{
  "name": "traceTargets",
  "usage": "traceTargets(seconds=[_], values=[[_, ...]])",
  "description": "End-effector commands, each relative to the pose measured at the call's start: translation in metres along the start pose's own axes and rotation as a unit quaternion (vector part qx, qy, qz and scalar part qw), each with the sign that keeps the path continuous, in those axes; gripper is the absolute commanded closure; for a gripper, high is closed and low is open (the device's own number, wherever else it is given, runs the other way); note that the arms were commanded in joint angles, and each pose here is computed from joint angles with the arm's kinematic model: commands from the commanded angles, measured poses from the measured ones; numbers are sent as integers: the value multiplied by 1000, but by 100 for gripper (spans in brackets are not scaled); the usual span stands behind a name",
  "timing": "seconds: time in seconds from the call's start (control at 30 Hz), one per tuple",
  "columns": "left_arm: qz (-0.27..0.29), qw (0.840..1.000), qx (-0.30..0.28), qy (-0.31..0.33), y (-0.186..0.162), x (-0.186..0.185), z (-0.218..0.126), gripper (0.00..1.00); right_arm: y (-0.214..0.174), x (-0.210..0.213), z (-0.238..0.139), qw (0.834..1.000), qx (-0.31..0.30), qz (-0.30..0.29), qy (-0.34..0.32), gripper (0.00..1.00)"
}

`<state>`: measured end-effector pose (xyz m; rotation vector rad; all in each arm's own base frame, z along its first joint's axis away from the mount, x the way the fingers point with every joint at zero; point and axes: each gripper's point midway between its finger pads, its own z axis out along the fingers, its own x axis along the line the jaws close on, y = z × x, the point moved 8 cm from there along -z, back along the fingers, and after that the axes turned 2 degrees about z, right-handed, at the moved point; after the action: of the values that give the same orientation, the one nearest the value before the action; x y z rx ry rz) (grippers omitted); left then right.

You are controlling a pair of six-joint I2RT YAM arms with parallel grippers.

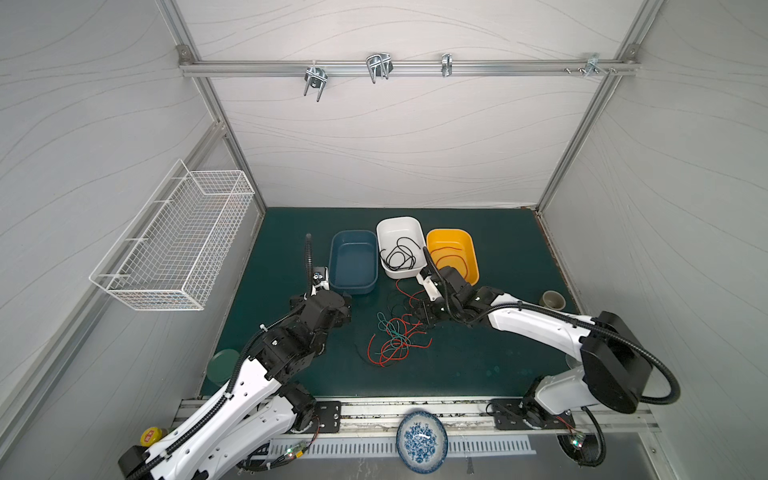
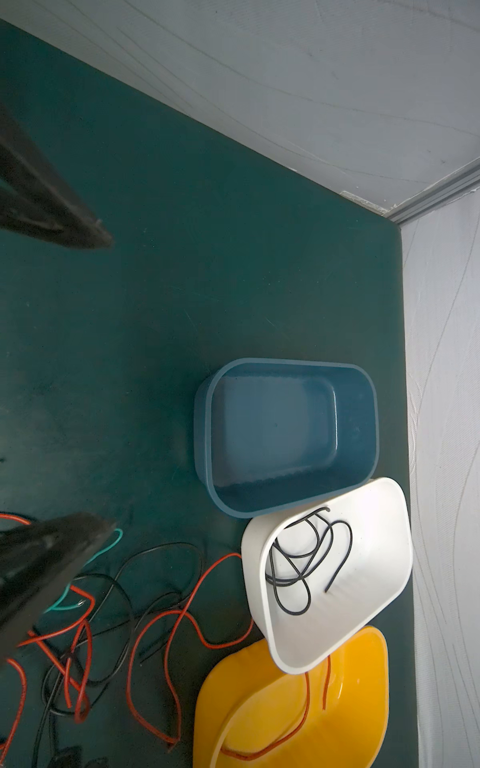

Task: Untangle the cables
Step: 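Move the right gripper back down to the tangled wire pile, then grasp a red wire in the pile with the right gripper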

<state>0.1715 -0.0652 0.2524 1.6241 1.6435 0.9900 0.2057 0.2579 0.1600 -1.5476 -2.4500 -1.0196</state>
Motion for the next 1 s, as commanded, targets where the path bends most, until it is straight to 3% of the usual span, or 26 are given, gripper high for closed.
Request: traceTargets(seconds=[0.0,0.47,0.97], values=[[-11,1000,-14,-6,6,-2,0,0,-4,-4,8,999,-12,-22,-29,57],[-8,1000,-12,-6,6,-3,1,0,-7,-4,30,994,-15,-61,-89,58],[-8,1000,-12,-9,6,-3,1,0,-5,4,31,993,-29,-75,-86,97]])
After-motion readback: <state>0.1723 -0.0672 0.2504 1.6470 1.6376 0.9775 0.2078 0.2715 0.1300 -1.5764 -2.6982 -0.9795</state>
